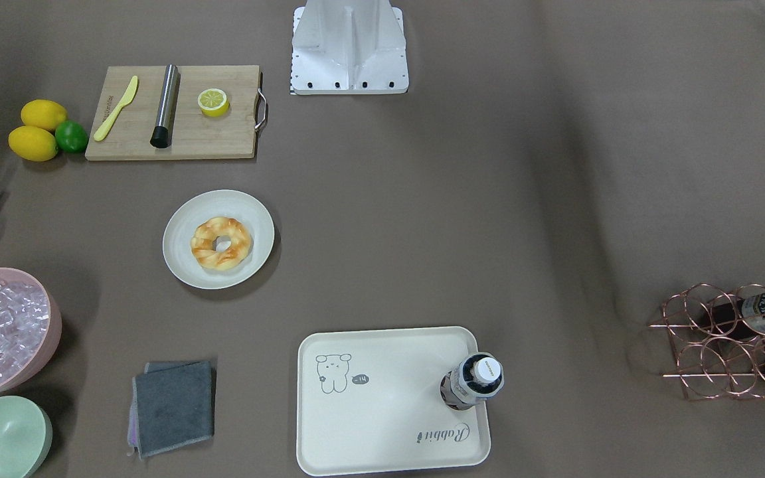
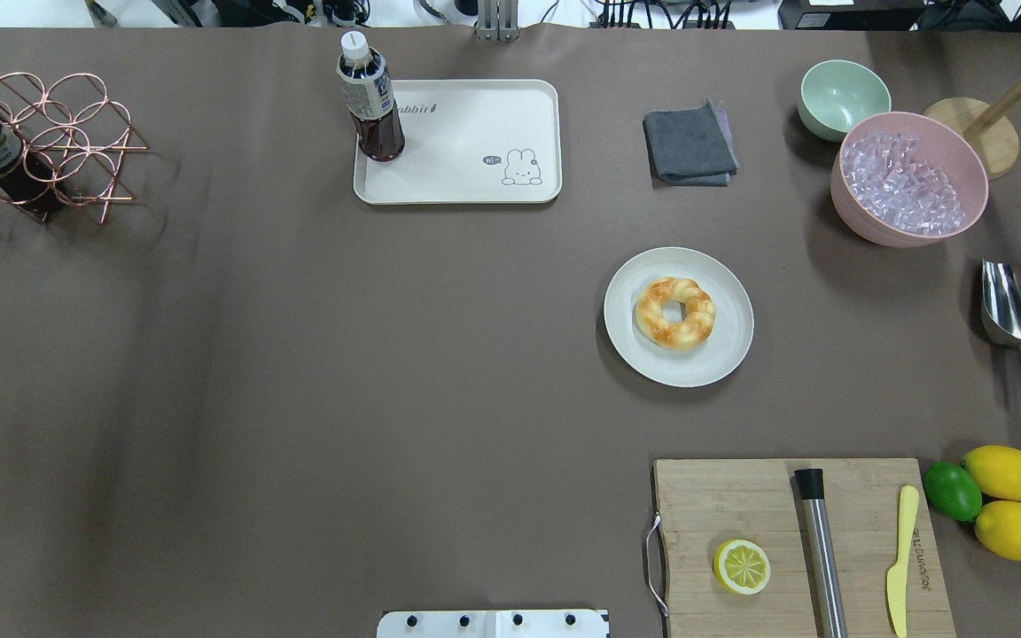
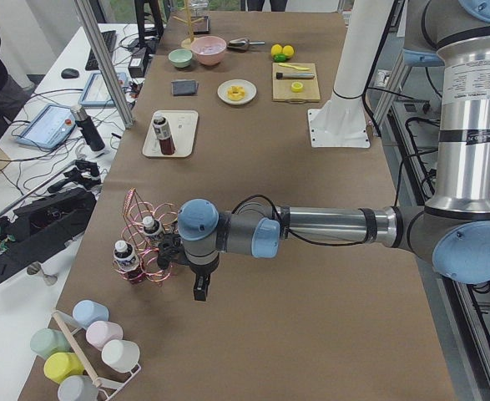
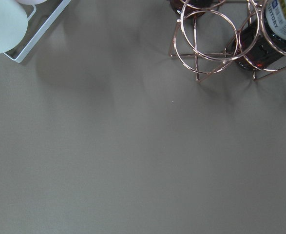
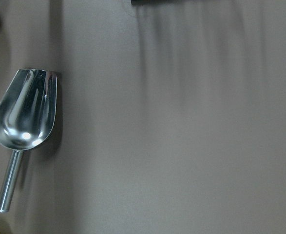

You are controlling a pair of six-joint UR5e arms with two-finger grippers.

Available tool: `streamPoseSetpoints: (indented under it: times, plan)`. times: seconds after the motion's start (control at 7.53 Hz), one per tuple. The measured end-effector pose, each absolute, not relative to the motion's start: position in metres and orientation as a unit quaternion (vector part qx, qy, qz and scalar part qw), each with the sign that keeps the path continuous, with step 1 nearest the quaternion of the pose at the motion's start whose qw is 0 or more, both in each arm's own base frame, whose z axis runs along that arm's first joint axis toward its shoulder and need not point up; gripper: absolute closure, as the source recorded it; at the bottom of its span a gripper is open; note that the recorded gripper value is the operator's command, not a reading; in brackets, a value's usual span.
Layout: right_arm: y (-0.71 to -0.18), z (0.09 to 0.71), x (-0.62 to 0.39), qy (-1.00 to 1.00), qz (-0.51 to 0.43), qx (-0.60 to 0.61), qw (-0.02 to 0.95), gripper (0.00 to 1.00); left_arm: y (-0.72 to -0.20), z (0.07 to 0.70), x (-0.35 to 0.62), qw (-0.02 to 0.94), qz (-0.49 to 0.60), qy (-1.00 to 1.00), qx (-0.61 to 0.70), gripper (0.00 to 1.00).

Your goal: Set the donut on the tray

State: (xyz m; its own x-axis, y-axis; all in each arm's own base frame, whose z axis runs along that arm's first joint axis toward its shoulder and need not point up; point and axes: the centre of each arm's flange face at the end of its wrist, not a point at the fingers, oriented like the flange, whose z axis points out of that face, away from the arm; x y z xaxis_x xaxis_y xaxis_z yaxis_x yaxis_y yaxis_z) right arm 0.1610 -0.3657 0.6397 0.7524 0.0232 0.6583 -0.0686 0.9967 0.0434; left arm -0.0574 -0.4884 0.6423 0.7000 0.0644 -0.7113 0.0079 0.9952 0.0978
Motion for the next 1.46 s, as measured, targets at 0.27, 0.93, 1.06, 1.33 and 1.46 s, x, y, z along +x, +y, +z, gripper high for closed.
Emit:
streamPoseSetpoints:
  times: [0.27,0.93,1.06,1.33,1.46]
  plan:
    - [-0.366,0.639,0.161,-0.352,0.024,0.033,0.935,0.0,-0.488,0.642,-0.057,0.921,0.015,0.387,0.047,0.01]
    - [-0.384,0.601,0.135,-0.375,0.051,0.032,0.925,0.0,-0.488,0.642,-0.057,0.921,0.015,0.387,0.047,0.01]
    - [-0.396,0.585,0.117,-0.377,0.063,0.024,0.924,0.0,-0.488,0.642,-0.057,0.921,0.015,0.387,0.047,0.01]
    - [-0.425,0.547,0.079,-0.381,0.089,0.008,0.92,0.0,-0.488,0.642,-0.057,0.921,0.015,0.387,0.047,0.01]
    - [-0.44,0.526,0.053,-0.383,0.104,-0.002,0.918,0.0,-0.488,0.642,-0.057,0.921,0.016,0.387,0.047,0.01]
